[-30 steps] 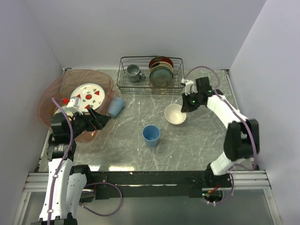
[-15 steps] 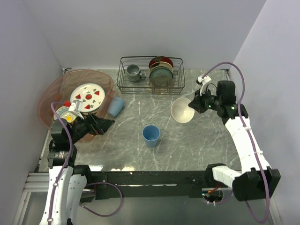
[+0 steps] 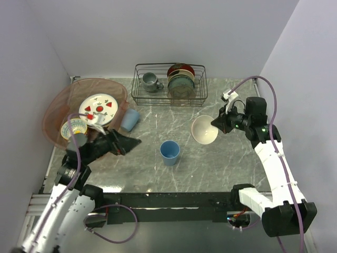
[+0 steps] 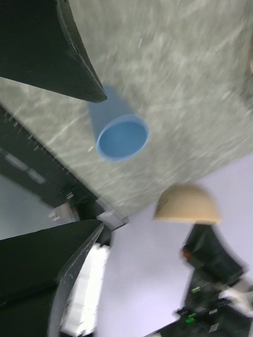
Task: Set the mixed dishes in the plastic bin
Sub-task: Pick up the bowl from the center of the board.
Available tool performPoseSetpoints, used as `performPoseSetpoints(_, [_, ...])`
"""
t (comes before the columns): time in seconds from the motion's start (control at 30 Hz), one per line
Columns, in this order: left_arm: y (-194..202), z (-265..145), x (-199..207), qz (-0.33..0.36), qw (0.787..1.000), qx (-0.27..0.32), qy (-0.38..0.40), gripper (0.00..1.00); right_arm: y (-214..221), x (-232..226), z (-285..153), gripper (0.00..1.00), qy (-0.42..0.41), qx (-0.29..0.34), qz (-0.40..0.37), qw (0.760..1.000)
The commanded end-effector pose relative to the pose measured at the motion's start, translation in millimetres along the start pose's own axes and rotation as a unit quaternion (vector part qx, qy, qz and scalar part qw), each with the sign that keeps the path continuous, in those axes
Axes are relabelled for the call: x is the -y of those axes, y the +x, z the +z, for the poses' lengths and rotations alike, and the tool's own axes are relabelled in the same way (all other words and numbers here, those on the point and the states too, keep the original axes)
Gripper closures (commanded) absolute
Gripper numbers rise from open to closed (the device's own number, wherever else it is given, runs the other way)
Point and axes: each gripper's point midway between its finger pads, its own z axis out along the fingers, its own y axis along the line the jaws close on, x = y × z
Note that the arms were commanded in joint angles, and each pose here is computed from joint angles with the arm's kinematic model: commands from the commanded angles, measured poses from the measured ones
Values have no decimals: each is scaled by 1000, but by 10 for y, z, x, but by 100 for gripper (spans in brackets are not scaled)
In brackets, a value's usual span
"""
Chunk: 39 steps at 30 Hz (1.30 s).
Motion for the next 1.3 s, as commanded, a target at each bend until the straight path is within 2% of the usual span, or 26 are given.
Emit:
performPoseSetpoints(0.0, [-49,254,414,11,1000,4,26,1,-292,-53,-116,100,1,57,-32,998])
performPoseSetpoints(0.1, [143,466,655,29,999,-20,16,1,-295,-57,-158,100,10,61,-39,997])
performPoseSetpoints(0.13, [220,478,879,34,998,-33,37,1,-289,-37,-169,100,17,60,-40,997])
performPoseSetpoints(0.2, [298,648,848,41,999,-36,-2,1,-280,-21,-198,100,27,57,-43,997])
performPoseSetpoints(0.23, [312,667,1026,39,999,-37,6,1,-283,-1,-216,100,35,54,-45,997])
performPoseSetpoints(0.3, [375,828,917,45,997,-32,-51,1,-283,30,-247,100,46,43,-43,997])
performPoseSetpoints(0.33, [364,853,1056,38,998,-30,-47,1,-279,51,-267,100,53,37,-42,997])
performPoseSetpoints(0.4, [452,993,961,47,994,-32,-90,1,-280,99,-306,100,69,23,-40,997])
performPoseSetpoints(0.57, [609,1244,982,38,990,-34,-132,1,-277,104,-304,100,103,-18,-53,993])
performPoseSetpoints(0.73, [646,1420,961,39,985,-15,-168,1,-361,-18,-292,100,103,-16,-74,992])
performPoseSetpoints(0.9, [606,1473,839,40,972,15,-232,1,-418,-174,-227,100,90,-38,-111,989])
performPoseSetpoints(1.2, [632,1489,719,23,961,41,-274,1,-605,-401,-69,100,92,-38,-158,982])
performPoseSetpoints(1.27, [635,1469,627,27,953,46,-299,6,-710,-486,-69,100,84,-28,-169,982])
